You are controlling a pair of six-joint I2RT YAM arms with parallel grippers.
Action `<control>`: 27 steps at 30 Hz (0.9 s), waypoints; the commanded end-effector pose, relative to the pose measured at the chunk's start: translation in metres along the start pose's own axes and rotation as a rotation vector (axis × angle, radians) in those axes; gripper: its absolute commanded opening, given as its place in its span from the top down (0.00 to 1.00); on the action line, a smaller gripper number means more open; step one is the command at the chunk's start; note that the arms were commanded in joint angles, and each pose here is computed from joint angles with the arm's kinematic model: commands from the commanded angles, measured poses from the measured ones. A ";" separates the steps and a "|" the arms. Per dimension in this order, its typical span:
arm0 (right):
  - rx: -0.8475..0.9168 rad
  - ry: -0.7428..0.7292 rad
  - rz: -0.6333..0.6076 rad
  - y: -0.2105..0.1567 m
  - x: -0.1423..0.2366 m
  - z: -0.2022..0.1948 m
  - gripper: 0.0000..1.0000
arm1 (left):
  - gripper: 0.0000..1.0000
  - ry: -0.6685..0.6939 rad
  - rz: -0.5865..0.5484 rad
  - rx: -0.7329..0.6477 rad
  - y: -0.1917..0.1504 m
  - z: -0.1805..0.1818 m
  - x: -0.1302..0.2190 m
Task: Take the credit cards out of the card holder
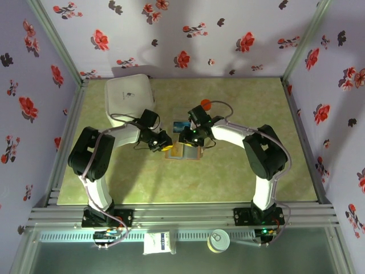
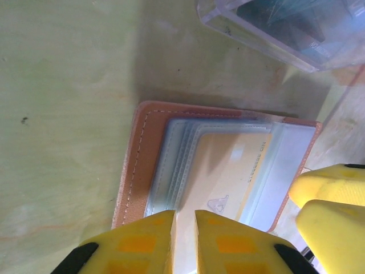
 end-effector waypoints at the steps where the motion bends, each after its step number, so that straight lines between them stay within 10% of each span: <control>1: -0.008 0.012 0.027 -0.003 -0.008 0.005 0.69 | 0.86 0.022 0.010 -0.008 -0.004 0.009 -0.001; 27: -0.001 -0.015 0.072 -0.013 -0.020 -0.007 0.75 | 0.93 0.043 0.027 0.006 -0.009 0.015 -0.001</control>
Point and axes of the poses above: each hand's point on the last joint's axis, 136 mm out from that joint toward the fingers, its own x axis back along the fingers, its own z axis along the line the jaws close on, y = z × x, the point moved 8 cm from there along x, back along the fingers, and after that the axes turned 14 degrees about -x, right-handed, at the moved point
